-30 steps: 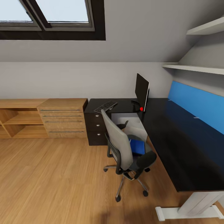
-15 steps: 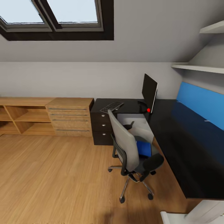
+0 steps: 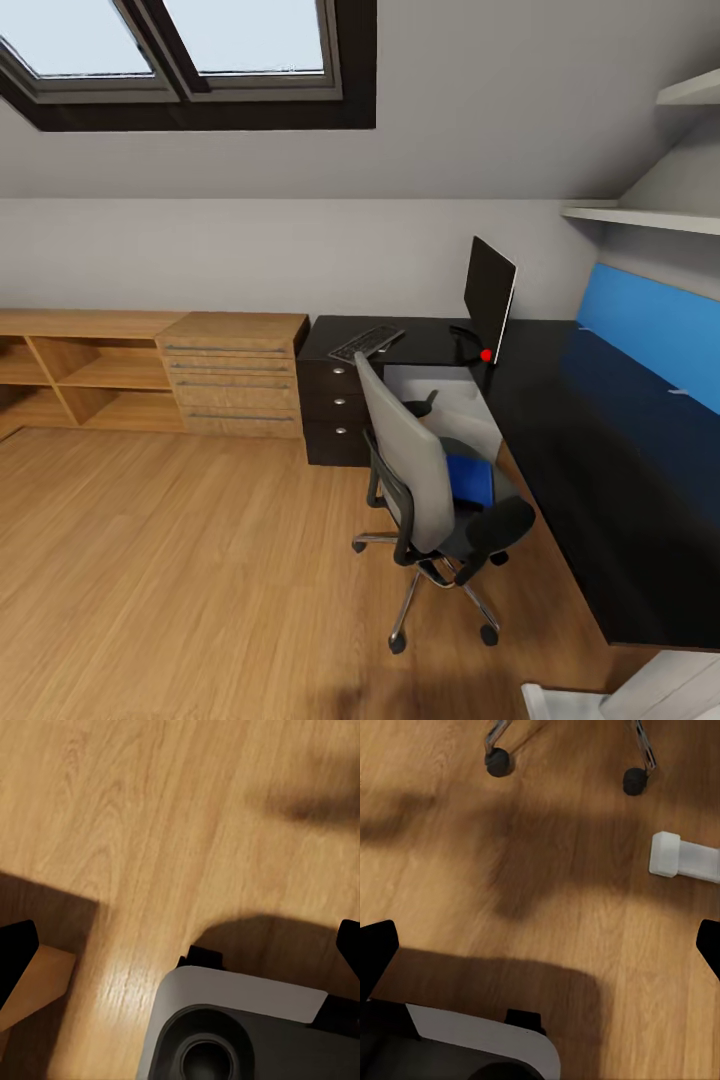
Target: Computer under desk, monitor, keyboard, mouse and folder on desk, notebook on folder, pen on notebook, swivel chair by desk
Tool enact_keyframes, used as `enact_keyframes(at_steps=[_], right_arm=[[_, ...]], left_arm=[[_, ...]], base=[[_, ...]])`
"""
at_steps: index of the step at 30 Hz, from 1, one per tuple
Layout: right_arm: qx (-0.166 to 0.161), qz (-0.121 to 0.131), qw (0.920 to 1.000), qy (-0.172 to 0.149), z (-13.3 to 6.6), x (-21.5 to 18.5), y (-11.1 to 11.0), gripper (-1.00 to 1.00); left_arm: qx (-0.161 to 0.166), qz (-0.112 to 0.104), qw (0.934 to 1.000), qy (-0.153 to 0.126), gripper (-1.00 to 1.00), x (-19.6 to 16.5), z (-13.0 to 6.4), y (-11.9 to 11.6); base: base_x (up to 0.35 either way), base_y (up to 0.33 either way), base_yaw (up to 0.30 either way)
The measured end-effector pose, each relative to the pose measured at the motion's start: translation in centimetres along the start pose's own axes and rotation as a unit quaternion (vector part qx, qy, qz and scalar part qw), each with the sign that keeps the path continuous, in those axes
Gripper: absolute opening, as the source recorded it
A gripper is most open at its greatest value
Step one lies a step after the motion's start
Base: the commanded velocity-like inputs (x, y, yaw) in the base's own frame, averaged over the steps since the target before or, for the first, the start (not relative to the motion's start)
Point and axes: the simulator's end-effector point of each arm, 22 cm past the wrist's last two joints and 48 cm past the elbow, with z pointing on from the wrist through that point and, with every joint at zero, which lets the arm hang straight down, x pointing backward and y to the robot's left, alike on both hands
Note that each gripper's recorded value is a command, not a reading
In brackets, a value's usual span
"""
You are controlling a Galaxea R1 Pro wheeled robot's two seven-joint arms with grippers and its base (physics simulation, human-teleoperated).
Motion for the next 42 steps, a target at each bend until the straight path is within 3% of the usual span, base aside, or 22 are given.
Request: enact_keyframes(at_steps=[6,24,42], right_arm=[[0.0,-0.001,1.0,-0.001,0.04,-0.1,-0.04,1.0],[0.003,-0.004,1.0,-0.002,0.03,-0.07,-0.68,1.0],[0.001,-0.005,1.0,-0.001,0.03,-0.04,-0.54,1.0]], left_arm=[[0.001,0.001,1.0,0.0,1.0,0.01,-0.01,-0.06],[0.004,0.003,1.0,0.0,1.0,0.04,-0.04,-0.33],[0.004,0.003,1.0,0.0,1.0,0.03,-0.04,-0.33]], base=[[0.04,0.0,0.001],[0.256,0.0,0.0],[0.054,0.032,0.0]])
